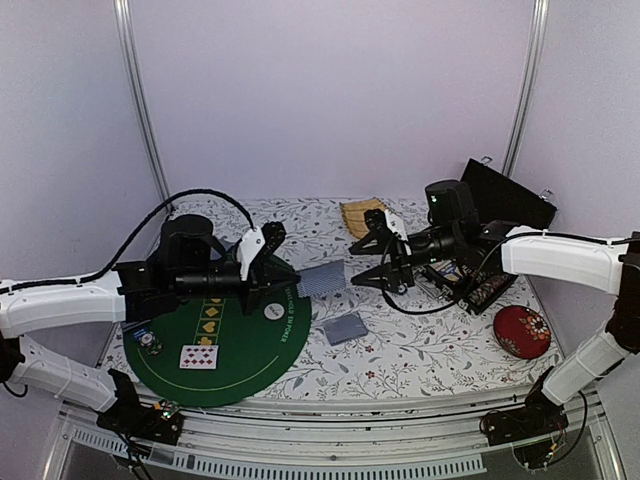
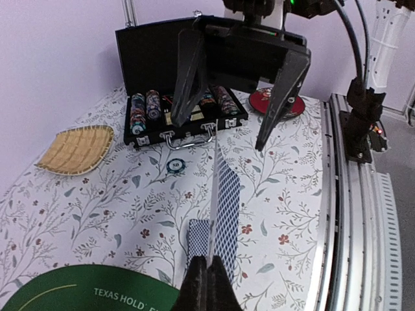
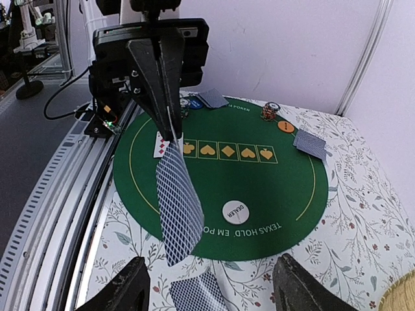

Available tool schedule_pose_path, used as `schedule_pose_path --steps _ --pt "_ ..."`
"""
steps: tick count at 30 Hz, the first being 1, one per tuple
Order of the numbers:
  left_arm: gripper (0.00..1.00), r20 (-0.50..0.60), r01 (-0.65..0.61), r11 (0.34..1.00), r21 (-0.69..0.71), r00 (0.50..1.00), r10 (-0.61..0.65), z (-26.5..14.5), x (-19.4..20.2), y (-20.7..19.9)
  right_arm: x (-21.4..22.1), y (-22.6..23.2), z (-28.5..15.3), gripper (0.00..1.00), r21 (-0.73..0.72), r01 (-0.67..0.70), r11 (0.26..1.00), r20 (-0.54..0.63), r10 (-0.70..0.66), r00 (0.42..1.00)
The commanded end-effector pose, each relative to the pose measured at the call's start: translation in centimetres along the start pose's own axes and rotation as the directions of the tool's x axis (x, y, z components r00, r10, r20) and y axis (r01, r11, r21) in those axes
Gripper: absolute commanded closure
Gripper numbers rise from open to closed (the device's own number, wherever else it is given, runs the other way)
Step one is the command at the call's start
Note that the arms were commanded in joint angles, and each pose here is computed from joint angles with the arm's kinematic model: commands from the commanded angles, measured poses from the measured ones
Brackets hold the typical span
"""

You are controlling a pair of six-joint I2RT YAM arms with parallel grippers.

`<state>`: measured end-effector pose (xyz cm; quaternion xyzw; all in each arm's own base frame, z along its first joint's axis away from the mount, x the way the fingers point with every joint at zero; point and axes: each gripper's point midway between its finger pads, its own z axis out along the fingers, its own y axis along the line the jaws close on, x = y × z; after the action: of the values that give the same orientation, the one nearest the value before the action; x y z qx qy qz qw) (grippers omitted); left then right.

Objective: Distribute texas hold em gaming equipment
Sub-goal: Pass from the left arm to the right

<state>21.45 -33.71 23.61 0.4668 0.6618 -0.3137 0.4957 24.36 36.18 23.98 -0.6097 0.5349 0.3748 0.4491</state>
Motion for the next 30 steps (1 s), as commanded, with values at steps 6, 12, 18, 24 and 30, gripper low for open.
schedule_pose_path --steps 6,12,18,24,30 --pt "1.00 0.031 -0.118 0.992 -0.046 0.992 0.120 -0.5 -1.2 -0.3 -2.5 1.6 3.2 0.61 -0.105 -0.022 0.994 0.080 0.030 0.996" --pt "1.00 0.051 -0.095 0.995 -0.044 0.994 0.097 -0.6 -1.6 -0.5 -2.4 0.8 3.1 0.98 -0.063 -0.023 0.998 0.053 0.027 0.998" --pt "0.43 0.078 0.144 0.981 -0.132 0.988 -0.135 -0.8 -2.8 2.2 -2.2 -1.7 1.0 0.98 0.266 0.259 0.928 -0.088 -0.245 0.966" --pt "0.47 0.103 0.440 0.891 -0.109 0.897 -0.430 -2.3 -4.6 6.8 -3.8 -1.7 -1.6 0.98 0.415 0.867 0.275 -0.447 -0.768 0.458" --pt "0.40 -0.036 0.659 0.742 0.125 0.750 -0.660 -0.1 -4.2 5.4 -7.5 -2.2 -2.9 0.98 0.434 0.889 -0.145 -0.625 -0.759 0.181"
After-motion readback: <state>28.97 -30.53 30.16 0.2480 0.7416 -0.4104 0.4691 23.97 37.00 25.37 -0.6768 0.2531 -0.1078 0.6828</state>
